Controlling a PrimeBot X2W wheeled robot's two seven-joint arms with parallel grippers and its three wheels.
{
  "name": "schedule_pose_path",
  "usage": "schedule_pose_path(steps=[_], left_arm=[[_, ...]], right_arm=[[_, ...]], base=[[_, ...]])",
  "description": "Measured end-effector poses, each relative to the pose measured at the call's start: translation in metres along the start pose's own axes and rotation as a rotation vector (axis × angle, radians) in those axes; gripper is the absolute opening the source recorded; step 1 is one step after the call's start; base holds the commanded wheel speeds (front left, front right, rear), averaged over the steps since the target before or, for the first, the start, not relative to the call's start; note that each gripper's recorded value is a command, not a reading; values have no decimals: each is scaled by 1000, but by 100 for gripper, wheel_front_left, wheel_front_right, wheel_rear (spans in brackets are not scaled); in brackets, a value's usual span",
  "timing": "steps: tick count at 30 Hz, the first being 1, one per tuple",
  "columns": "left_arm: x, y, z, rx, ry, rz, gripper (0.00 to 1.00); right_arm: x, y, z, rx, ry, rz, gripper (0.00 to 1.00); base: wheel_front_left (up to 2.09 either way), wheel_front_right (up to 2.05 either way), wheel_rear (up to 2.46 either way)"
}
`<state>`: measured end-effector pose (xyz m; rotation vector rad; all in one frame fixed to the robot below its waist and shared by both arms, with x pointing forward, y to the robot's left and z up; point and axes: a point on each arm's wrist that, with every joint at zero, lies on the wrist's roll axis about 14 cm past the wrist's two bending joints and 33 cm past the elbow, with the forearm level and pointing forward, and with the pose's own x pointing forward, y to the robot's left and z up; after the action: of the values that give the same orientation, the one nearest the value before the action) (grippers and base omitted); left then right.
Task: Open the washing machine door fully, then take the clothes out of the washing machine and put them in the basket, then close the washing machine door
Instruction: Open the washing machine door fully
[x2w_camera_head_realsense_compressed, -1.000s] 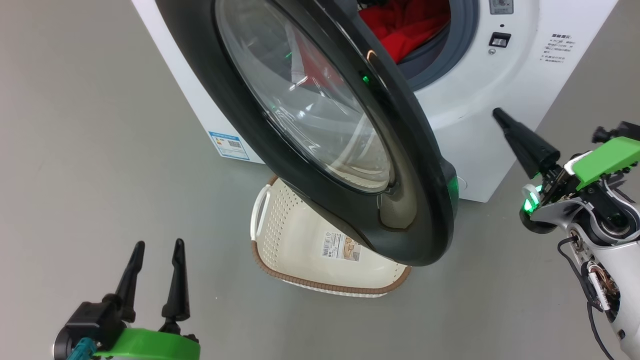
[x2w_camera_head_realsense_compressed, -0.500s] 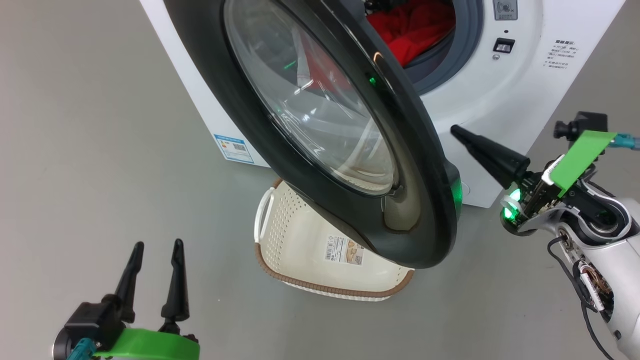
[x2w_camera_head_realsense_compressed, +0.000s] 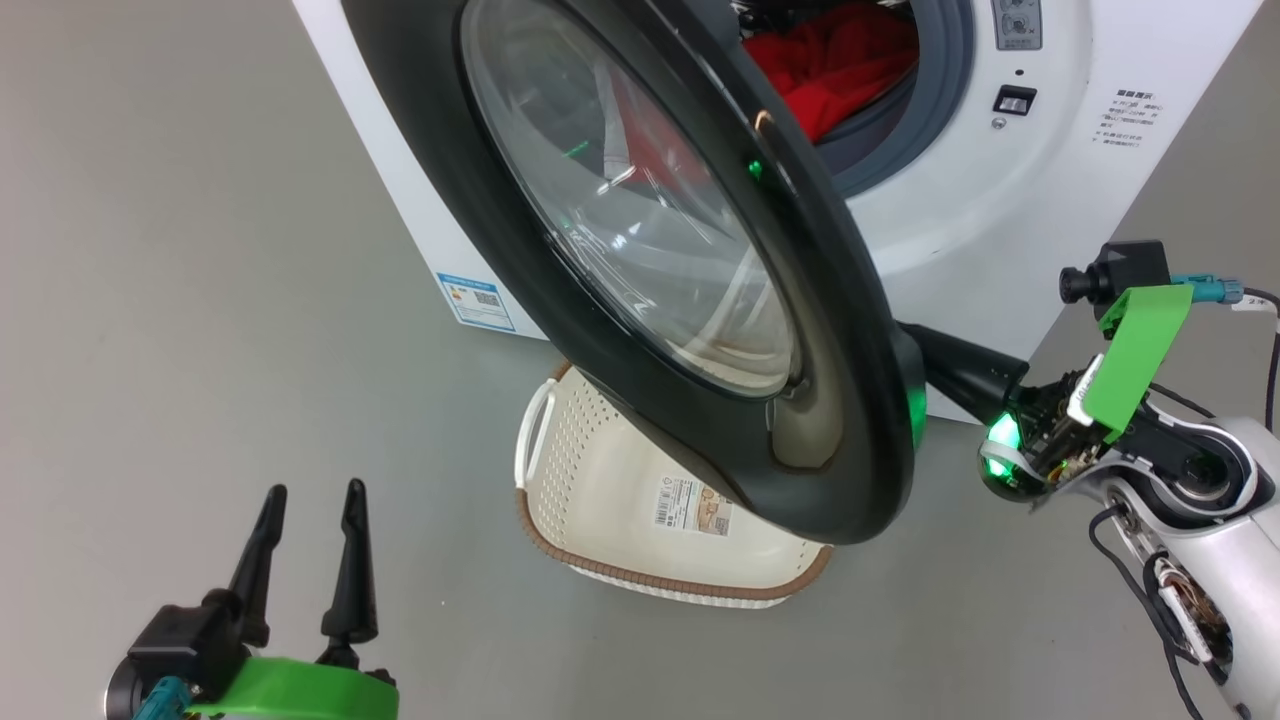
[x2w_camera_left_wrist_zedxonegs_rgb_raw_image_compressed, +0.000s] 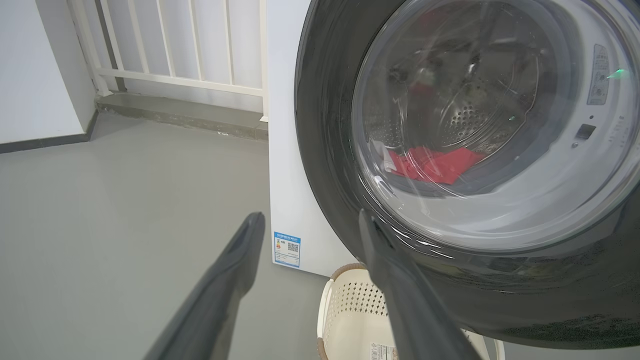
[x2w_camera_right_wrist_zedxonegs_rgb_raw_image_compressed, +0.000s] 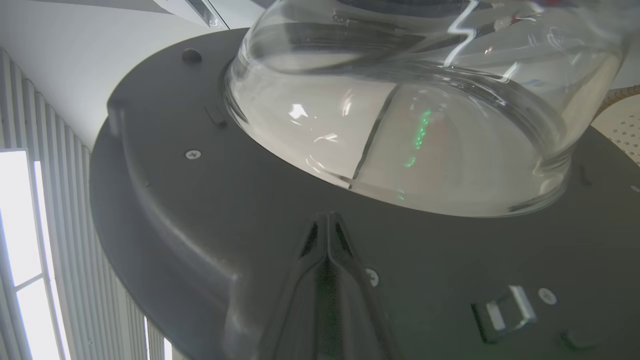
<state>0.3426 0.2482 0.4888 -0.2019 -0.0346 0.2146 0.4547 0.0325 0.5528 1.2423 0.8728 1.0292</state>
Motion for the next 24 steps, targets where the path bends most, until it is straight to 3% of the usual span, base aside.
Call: schedule_pose_path(steps=[24], left_arm=[[-22,23,12,-2,-33,62,100]], right_arm=[[14,13,-61,-45,169,28,0]], base=[[0,0,0]])
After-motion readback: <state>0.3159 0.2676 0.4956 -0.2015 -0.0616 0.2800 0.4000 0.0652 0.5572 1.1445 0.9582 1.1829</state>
